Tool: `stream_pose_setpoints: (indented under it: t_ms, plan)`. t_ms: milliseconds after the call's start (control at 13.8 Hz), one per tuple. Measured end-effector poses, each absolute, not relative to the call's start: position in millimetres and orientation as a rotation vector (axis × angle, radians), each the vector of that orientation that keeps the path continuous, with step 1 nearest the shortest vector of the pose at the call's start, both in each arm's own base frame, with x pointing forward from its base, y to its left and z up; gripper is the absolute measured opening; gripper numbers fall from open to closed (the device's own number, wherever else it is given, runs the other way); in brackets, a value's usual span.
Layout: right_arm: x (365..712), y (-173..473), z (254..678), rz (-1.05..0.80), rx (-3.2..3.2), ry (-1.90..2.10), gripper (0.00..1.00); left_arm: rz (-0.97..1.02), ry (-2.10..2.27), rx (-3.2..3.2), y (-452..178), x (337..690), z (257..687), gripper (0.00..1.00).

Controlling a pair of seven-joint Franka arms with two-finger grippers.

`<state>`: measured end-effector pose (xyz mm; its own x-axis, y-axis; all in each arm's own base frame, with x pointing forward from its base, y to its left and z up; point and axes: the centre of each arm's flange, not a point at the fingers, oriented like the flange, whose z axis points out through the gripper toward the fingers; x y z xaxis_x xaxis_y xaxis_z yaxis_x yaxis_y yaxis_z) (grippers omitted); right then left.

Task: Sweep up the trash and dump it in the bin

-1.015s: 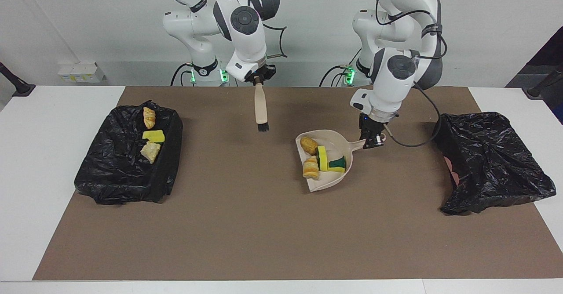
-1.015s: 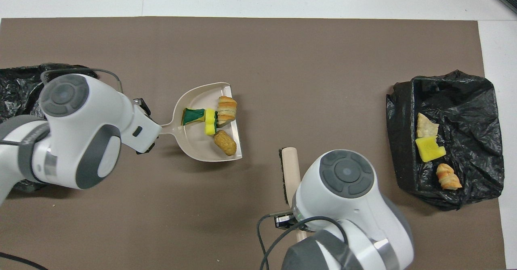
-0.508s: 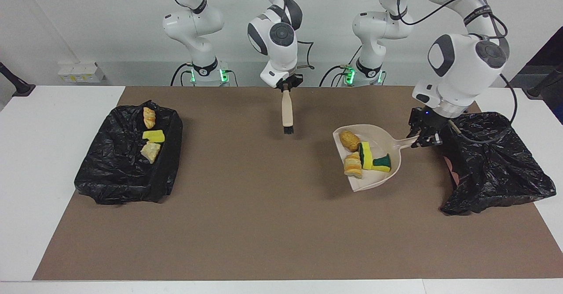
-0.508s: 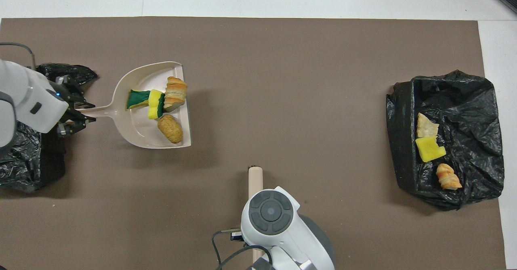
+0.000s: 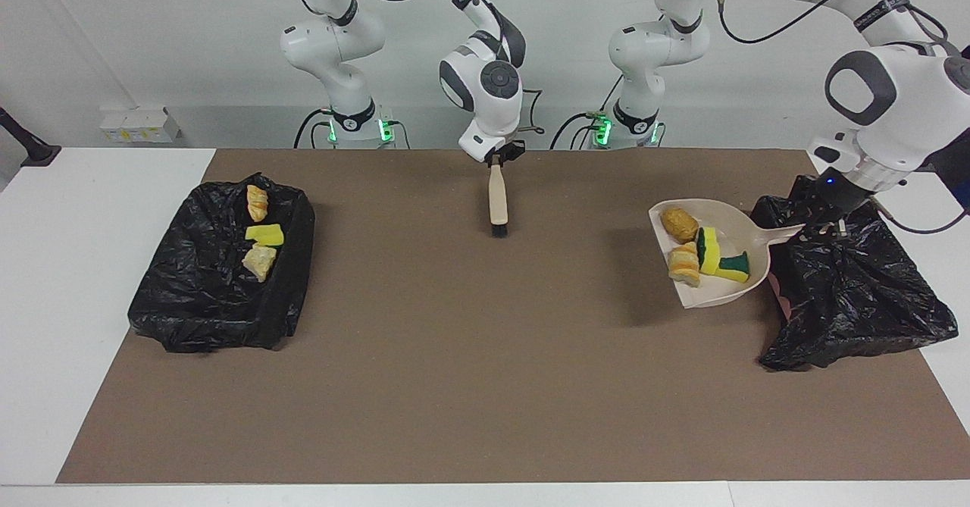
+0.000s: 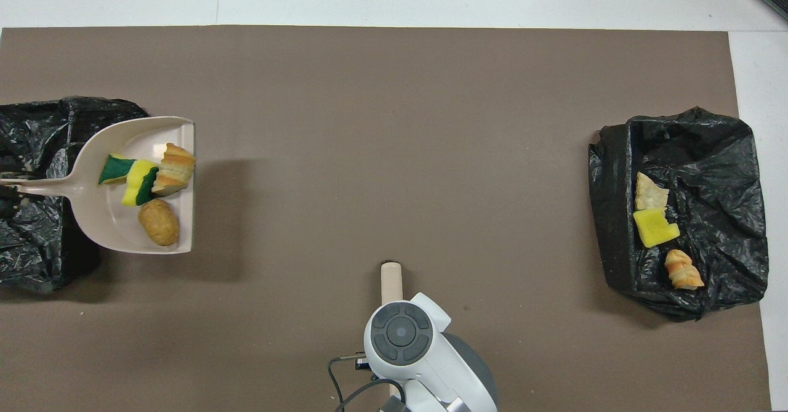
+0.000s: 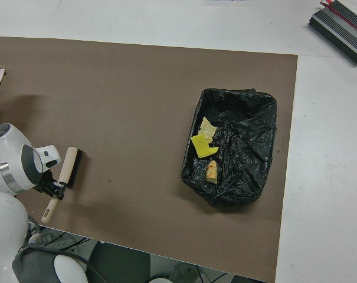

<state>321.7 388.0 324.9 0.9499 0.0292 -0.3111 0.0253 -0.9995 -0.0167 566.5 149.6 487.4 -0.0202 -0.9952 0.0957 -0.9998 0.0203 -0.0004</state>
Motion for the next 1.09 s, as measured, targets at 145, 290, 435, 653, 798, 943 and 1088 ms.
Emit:
stream_pose_setpoints:
  t_ms: [145, 290, 435, 653, 798, 943, 1088]
  plan:
    - [320.8, 386.6, 321.9, 0.491, -3.091, -0.045, 0.26, 0.085, -2.233, 2.144, 197.5, 553.3, 494.0, 0.31]
    - [321.7, 386.1, 322.1, 0.472, -3.104, -0.068, 0.43, 0.02, -2.27, 2.163, 238.7, 542.8, 504.1, 0.31]
    - [330.3, 387.3, 329.2, 0.418, -3.107, -0.082, 0.63, -0.07, -2.308, 2.206, 273.2, 543.6, 519.9, 0.31]
    - [376.4, 373.5, 358.1, 0.294, -3.067, 0.016, 0.99, -0.204, -2.371, 2.248, 300.4, 560.2, 533.4, 0.31]
    - [424.6, 342.2, 383.3, 0.208, -3.032, 0.149, 1.0, -0.29, -2.421, 2.288, 308.1, 569.7, 537.0, 0.31]
    - [469.5, 300.9, 406.3, 0.128, -2.996, 0.269, 1.0, -0.475, -2.446, 2.345, 310.4, 575.1, 540.7, 0.31]
    - [497.4, 263.7, 421.3, 0.066, -2.987, 0.339, 1.0, -0.679, -2.459, 2.424, 295.9, 585.9, 548.0, 0.31]
